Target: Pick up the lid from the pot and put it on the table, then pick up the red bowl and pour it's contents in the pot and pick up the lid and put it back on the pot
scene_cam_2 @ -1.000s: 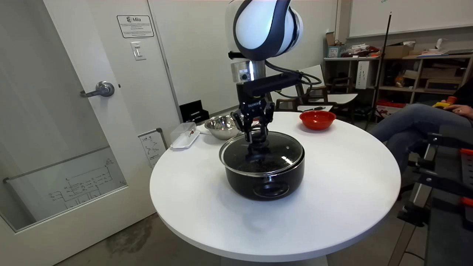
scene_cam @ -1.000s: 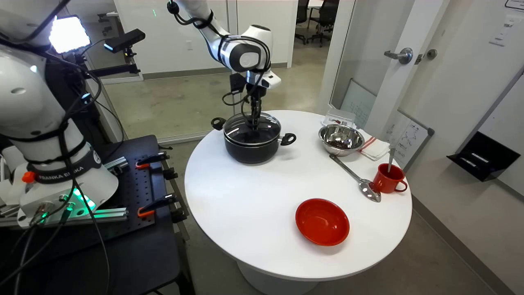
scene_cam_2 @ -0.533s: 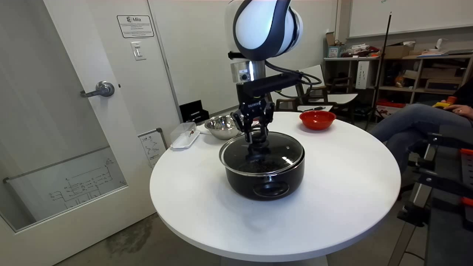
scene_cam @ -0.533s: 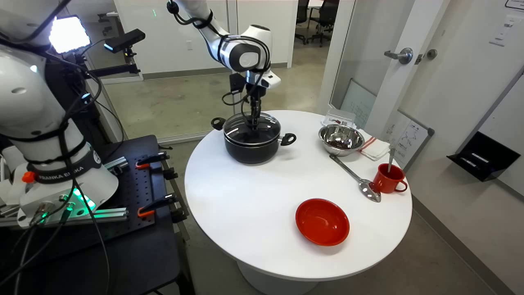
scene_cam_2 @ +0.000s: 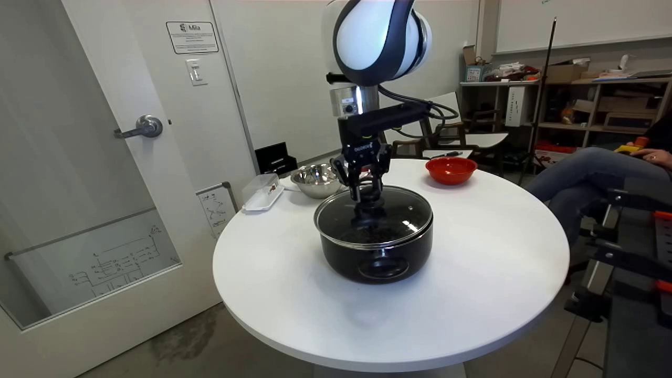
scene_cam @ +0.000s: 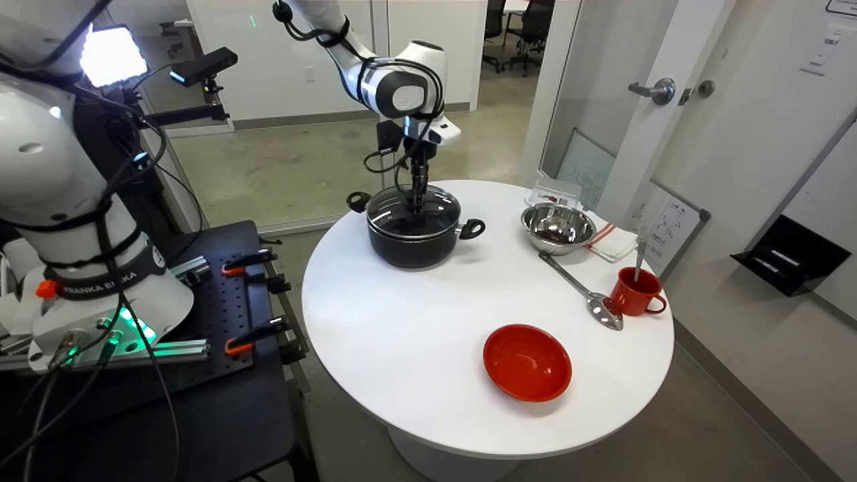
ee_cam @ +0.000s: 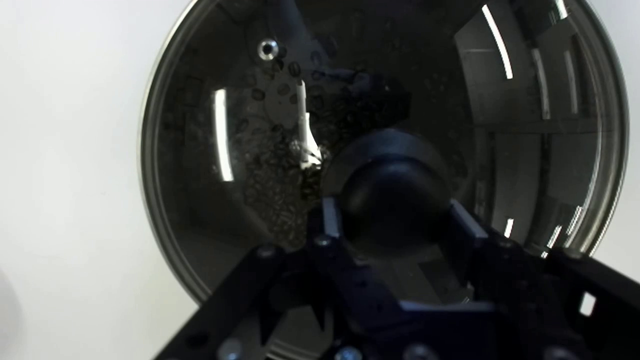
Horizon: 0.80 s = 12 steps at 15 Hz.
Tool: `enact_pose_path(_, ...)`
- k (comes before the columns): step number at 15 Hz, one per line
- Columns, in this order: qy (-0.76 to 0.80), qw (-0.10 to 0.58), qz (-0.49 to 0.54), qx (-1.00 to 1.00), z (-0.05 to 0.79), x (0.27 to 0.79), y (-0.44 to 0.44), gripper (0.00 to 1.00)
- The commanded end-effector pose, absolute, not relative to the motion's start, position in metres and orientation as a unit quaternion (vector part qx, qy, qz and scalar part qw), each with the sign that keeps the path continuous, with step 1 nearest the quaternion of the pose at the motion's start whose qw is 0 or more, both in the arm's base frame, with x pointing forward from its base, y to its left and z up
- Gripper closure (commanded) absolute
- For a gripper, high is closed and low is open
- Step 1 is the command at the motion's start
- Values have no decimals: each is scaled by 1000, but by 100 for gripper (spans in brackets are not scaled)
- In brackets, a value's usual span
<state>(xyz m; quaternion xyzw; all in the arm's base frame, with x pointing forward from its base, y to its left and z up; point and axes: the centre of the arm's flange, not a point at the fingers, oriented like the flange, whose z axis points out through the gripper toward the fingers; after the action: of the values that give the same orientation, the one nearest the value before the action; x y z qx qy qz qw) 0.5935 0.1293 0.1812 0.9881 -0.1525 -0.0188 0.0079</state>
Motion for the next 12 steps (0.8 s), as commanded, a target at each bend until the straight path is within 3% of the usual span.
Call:
enact_pose_path(1,-158,18,-15,987,193,585,124,75)
enact_pose_path(12,-152,11,-18,988,185,584,121,75)
